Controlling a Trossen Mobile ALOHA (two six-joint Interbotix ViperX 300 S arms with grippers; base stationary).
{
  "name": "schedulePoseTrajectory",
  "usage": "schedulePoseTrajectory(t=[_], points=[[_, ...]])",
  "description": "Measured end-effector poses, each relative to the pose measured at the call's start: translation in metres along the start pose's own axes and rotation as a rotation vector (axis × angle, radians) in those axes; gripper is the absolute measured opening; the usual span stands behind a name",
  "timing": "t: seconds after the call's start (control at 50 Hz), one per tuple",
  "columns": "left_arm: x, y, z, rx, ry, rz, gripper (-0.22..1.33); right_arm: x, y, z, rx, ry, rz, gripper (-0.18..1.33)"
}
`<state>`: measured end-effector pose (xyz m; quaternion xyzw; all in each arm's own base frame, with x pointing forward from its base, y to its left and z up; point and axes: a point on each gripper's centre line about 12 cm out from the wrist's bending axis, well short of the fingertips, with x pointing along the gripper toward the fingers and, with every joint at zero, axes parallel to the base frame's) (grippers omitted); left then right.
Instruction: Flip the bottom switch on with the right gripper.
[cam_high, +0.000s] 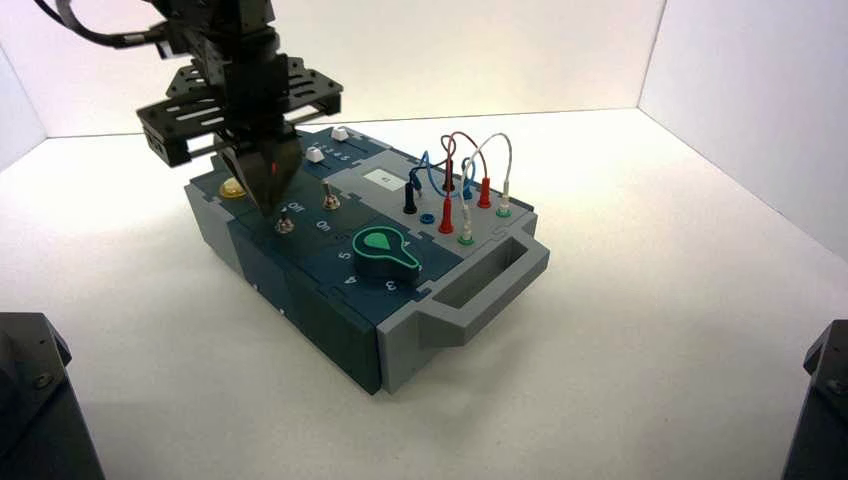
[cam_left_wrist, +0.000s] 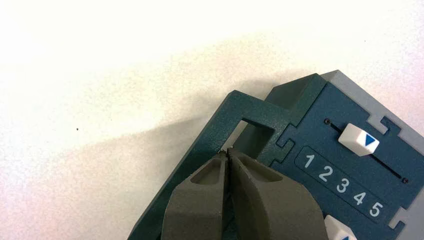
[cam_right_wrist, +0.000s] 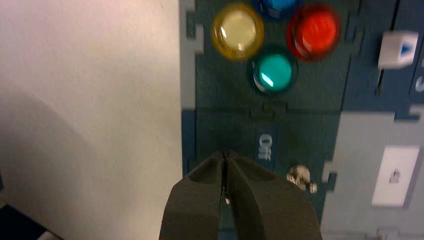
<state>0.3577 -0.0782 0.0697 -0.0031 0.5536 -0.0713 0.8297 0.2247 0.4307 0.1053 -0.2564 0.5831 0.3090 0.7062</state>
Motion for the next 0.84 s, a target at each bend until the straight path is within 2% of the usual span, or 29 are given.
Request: schedulePoseTrajectory(t=[0.18,0.28,0.52,0.84], points=[[-0.012,-0.001,0.008,0.002,-0.047,-0.003,-0.16,-0.009,-0.001,0.013,-0.021,-0.045,-0.012,-0.14],[-0.032,0.001,0.022,-0.004,-0.12,-0.005,-0.16,-0.011,-0.002,0.015,-0.021,-0.05,-0.016,-0.14],[-0.056,-0.001,0.032,0.004,-0.183,-0.011,-0.16,-0.022,-0.006,0.016,-0.042,-0.061,-0.019,-0.14],[-0.073,-0.004,0.029,0.016,-0.214,-0.017,-0.16,-0.039,-0.007,0.012,-0.05,-0.095,-0.011,-0.14]])
